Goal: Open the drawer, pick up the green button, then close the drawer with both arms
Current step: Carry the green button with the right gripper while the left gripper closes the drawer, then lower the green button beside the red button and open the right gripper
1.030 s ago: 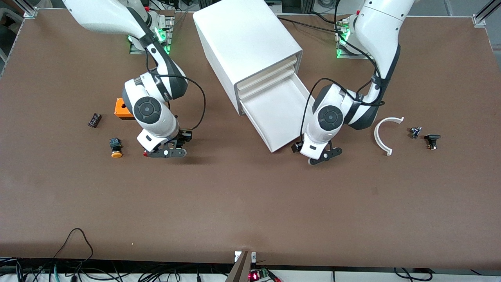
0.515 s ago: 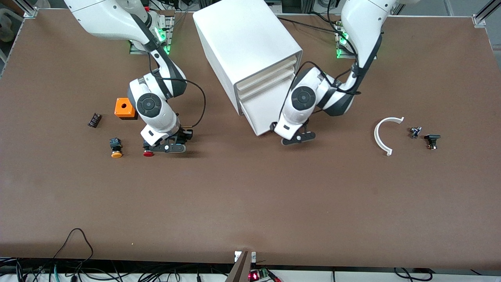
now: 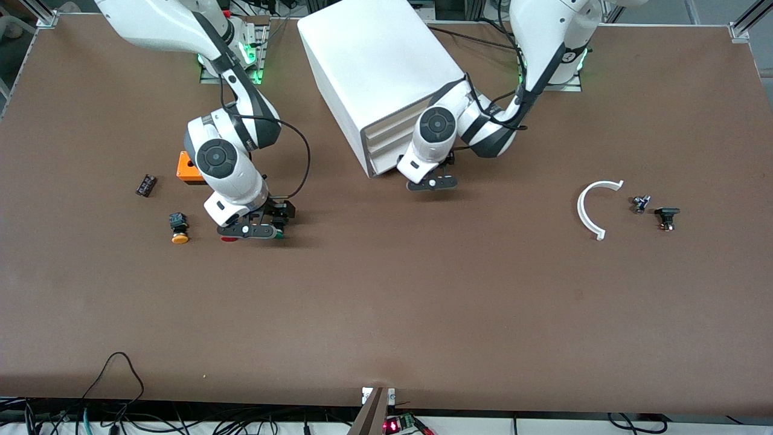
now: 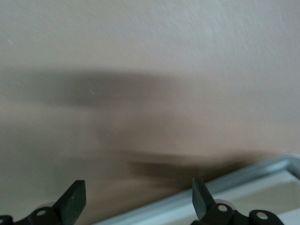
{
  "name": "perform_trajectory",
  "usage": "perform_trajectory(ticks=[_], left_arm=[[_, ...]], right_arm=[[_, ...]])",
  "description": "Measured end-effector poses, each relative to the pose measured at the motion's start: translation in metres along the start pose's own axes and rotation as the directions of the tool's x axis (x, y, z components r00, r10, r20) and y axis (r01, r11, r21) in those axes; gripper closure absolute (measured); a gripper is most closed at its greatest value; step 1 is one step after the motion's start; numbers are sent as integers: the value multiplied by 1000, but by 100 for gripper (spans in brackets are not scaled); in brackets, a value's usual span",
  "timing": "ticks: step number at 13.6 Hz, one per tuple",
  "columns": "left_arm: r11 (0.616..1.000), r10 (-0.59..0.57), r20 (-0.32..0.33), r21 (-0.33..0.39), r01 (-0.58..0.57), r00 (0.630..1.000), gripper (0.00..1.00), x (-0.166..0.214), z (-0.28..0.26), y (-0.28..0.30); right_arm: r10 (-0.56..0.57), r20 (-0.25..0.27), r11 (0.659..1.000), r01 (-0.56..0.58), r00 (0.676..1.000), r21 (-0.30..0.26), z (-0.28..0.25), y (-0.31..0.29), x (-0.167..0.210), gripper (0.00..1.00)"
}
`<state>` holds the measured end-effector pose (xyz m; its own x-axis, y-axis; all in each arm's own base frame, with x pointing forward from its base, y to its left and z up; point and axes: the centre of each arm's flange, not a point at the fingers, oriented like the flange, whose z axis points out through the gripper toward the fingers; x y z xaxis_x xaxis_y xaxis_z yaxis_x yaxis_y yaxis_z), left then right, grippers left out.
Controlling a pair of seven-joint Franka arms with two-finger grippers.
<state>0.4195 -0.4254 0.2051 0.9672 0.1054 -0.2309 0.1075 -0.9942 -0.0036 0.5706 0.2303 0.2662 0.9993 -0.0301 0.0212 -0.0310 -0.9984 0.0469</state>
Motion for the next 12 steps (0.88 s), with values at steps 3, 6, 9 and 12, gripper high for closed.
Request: perform_trajectory(ticks=[3,6,9,12], left_arm=[[1000,1,3,1,-1,1000,0,-1,1,0],[1000,-3,1,-1,3,1000,0,0,0,-2],[1000,-5,-9,-10,4,1000,0,2,-9,-2],[1000,20,-8,-19,-21,1000,0,-11,-13,8]], right_arm=[[84,-14,996,-84,996,-19,-72,0,25,0],[120,-10,992,-120,993,-46,-156,4,44,0],[179,-32,983,-180,983,-47,-231,30,59,0],[234,-30,970,-236,972,-56,-262,90,71,0]])
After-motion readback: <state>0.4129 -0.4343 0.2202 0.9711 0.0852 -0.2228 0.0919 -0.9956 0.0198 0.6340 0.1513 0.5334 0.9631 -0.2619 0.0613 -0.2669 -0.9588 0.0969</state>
